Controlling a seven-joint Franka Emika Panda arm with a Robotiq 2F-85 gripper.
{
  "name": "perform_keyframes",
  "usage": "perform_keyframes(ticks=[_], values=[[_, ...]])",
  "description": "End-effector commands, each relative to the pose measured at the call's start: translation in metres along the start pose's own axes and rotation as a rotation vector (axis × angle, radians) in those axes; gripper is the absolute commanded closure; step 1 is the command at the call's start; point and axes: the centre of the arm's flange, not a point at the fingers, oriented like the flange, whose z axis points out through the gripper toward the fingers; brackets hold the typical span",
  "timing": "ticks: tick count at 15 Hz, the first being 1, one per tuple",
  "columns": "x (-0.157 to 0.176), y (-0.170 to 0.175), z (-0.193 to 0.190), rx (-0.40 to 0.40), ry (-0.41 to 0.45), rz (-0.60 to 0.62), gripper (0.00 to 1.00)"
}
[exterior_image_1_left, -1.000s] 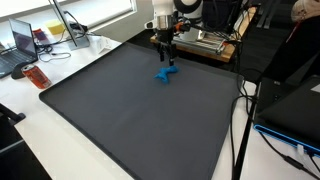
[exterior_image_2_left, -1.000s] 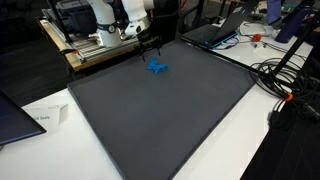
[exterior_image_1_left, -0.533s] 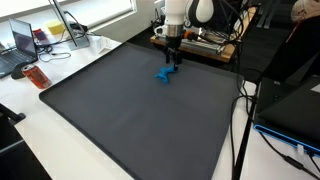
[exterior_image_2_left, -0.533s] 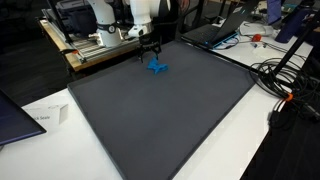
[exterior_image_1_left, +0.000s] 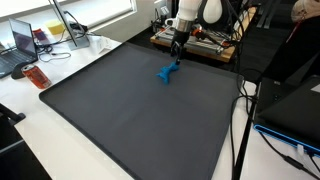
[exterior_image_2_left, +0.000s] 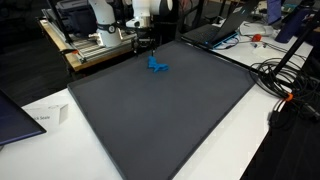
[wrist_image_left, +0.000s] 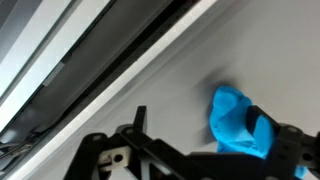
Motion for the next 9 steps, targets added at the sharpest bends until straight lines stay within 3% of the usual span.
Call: perform_keyframes(ticks=[1,9], values=[[-0.003,-0.014,-0.070,-0.056,0.045,-0.008,0.00],[-0.015,-0.047,-0.135,-0.103,0.159,-0.118,0.00]])
